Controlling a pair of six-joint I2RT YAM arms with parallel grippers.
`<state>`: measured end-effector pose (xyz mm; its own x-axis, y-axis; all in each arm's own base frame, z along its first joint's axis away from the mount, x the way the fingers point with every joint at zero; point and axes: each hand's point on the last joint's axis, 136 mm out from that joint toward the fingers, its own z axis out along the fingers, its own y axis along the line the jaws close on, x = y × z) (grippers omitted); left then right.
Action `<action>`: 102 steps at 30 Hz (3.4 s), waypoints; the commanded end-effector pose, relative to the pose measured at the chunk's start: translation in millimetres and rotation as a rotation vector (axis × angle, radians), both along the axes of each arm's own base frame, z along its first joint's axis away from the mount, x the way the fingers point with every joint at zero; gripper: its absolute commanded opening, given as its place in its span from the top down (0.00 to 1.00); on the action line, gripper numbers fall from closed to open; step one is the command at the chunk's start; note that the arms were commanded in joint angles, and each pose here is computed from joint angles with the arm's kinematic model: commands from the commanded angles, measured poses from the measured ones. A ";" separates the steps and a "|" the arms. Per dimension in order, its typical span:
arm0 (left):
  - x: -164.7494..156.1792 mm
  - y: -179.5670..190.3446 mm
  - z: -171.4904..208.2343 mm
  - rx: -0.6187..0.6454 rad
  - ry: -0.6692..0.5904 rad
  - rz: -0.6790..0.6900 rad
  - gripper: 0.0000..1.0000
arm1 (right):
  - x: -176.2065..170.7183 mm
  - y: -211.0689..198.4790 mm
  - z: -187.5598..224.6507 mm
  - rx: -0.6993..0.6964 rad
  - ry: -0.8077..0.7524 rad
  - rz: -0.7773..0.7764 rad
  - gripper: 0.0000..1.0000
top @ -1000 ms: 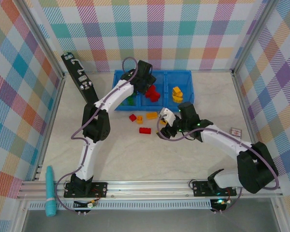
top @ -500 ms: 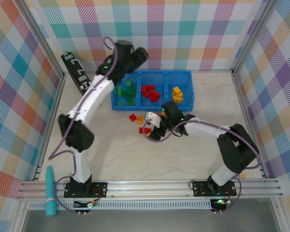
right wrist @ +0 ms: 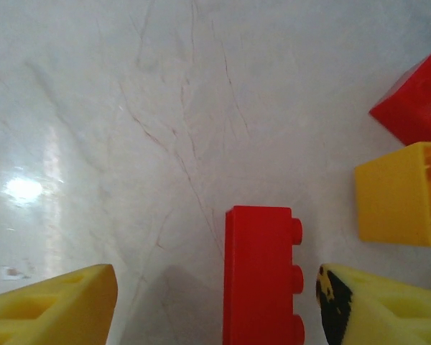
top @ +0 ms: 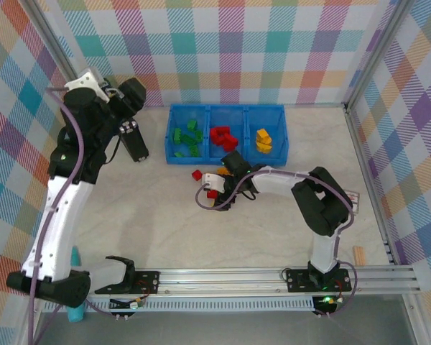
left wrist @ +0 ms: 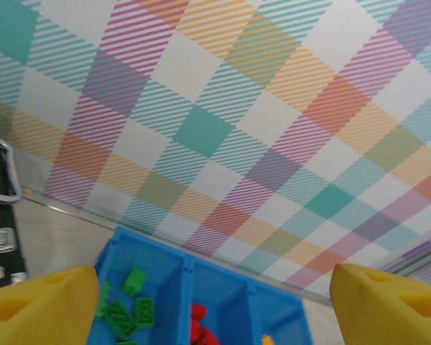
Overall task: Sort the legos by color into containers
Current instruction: Pick up the lego from the center of the table, then place the lego in the container, then pick up the lego from the center of the table.
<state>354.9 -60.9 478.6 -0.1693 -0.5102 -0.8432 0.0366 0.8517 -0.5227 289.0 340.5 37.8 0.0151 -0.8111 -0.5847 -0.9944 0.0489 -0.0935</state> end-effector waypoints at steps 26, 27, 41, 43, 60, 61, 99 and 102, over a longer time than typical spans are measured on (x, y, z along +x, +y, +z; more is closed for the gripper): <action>-67.4 22.3 -119.1 0.509 0.280 -0.099 0.01 | 108.5 -20.8 115.2 0.061 -0.201 -0.282 0.88; -66.2 20.9 -126.5 0.488 0.306 -0.104 0.01 | 117.9 -22.8 120.7 0.068 -0.215 -0.295 0.87; -41.6 17.1 -222.3 0.177 0.694 0.013 0.06 | 250.5 -45.9 124.6 0.005 -0.418 -0.485 0.84; -38.1 6.7 -235.6 0.123 0.735 -0.018 0.08 | 266.6 -49.7 118.6 -0.012 -0.435 -0.516 0.82; -28.5 -44.4 -324.4 -0.108 0.932 0.008 0.14 | 328.5 -69.0 68.6 -0.112 -0.514 -0.607 0.74; -26.6 -48.3 -331.1 -0.119 0.940 0.015 0.14 | 328.4 -68.9 69.1 -0.110 -0.515 -0.605 0.70; 48.1 -148.5 -457.2 -0.106 1.137 -0.013 0.28 | 189.1 -122.7 168.8 0.015 -0.538 -0.610 0.38; 39.3 -150.7 -469.7 -0.106 1.188 -0.021 0.32 | 187.6 -126.1 171.6 0.008 -0.550 -0.613 0.38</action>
<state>406.1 -205.8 32.1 -0.8101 -0.5575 -0.1816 -0.4802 0.8086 -0.3400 477.8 221.5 193.3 -0.1471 -0.7771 -0.6120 -0.6367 0.5479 -0.5426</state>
